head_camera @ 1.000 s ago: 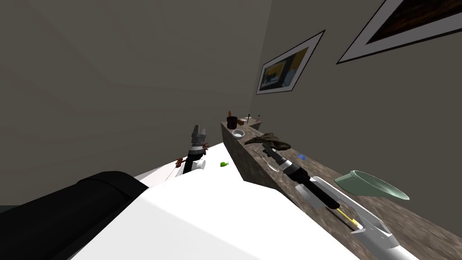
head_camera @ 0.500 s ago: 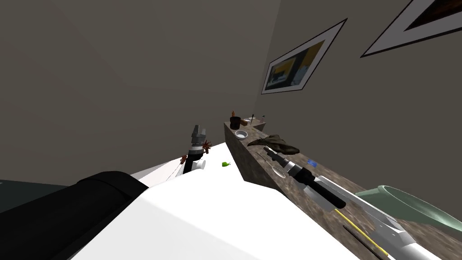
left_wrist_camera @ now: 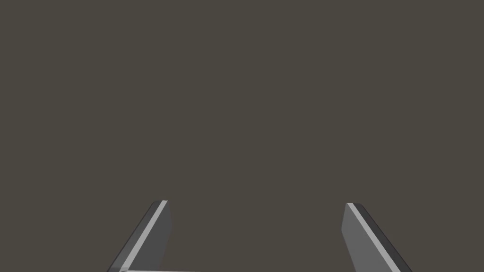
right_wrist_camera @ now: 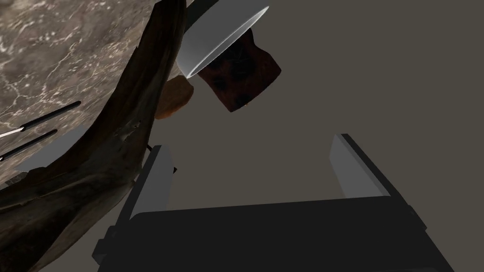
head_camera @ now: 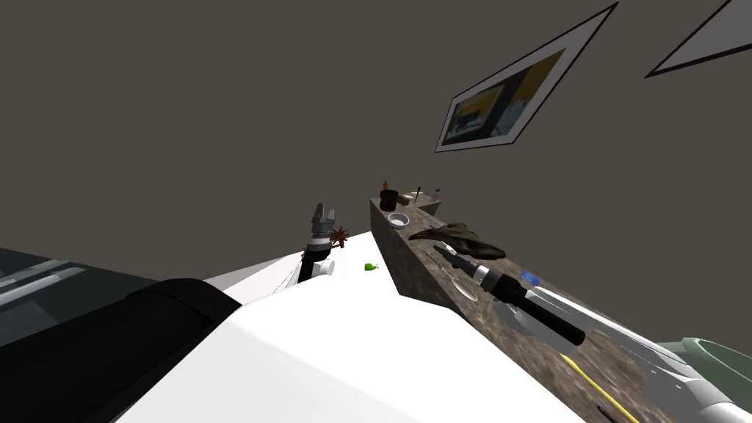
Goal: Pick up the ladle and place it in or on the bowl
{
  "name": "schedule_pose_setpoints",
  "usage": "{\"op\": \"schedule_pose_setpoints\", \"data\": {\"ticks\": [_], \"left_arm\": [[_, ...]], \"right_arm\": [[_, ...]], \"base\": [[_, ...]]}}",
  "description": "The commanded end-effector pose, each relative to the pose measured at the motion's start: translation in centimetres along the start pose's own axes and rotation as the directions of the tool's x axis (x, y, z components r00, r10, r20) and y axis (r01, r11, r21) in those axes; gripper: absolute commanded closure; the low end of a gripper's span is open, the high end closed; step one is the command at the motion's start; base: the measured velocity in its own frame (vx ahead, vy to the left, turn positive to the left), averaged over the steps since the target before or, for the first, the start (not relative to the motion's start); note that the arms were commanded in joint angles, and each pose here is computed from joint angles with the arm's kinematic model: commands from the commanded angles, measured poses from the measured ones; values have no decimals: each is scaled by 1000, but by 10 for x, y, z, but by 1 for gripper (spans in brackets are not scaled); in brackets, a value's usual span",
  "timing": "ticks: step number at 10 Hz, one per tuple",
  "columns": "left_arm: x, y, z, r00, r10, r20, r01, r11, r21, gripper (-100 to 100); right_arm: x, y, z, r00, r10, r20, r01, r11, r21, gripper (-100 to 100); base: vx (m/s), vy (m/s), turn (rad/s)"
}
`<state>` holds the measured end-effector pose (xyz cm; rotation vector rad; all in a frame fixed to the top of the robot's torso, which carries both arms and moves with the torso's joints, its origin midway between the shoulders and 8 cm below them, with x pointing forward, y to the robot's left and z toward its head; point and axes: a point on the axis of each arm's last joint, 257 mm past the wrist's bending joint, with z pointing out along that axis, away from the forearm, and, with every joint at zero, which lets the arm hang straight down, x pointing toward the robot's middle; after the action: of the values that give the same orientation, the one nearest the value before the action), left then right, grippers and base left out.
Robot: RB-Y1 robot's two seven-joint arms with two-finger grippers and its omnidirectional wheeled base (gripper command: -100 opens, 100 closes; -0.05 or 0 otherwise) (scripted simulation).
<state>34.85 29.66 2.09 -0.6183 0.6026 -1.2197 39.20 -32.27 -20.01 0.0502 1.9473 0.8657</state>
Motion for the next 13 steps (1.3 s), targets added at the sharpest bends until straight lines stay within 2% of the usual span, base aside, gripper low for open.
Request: {"op": "schedule_pose_setpoints", "data": {"ticks": [1,2,3,4,5,6,8,9,10,11,13], "left_arm": [[0,0,0,1000,0,0,0,1000,0,0],[0,0,0,1000,0,0,0,1000,0,0],[0,0,0,1000,0,0,0,1000,0,0],[0,0,0,1000,0,0,0,1000,0,0],[0,0,0,1000,0,0,0,1000,0,0],[0,0,0,1000,0,0,0,1000,0,0],[0,0,0,1000,0,0,0,1000,0,0],[0,0,0,1000,0,0,0,1000,0,0],[0,0,0,1000,0,0,0,1000,0,0],[0,0,0,1000,0,0,0,1000,0,0],[0,0,0,1000,0,0,0,1000,0,0]], "right_arm": [[8,-20,-11,998,-29,-53,31,999,44,-100],[6,-21,-13,997,-42,-64,45,998,48,-100],[14,-38,-23,993,-55,-105,64,995,81,-100],[11,-40,-25,991,-70,-117,80,993,85,-100],[18,-57,-37,983,-86,-164,106,987,117,-100],[16,-58,-38,981,-94,-172,116,986,119,-100],[29,-89,-67,956,-116,-270,167,970,175,-100],[26,-91,-70,951,-129,-282,185,966,180,-100],[32,-107,-86,934,-133,-330,209,956,205,-100],[30,-107,-87,932,-139,-336,217,954,206,-100],[40,-135,-124,888,-143,-437,272,930,249,-100]], "base": [[3,31,207],[3,22,95],[-5,36,190],[-4,27,105],[-2,38,175],[-2,33,109],[0,52,249],[-5,47,112],[-14,46,198],[-5,27,116],[0,45,235]]}}
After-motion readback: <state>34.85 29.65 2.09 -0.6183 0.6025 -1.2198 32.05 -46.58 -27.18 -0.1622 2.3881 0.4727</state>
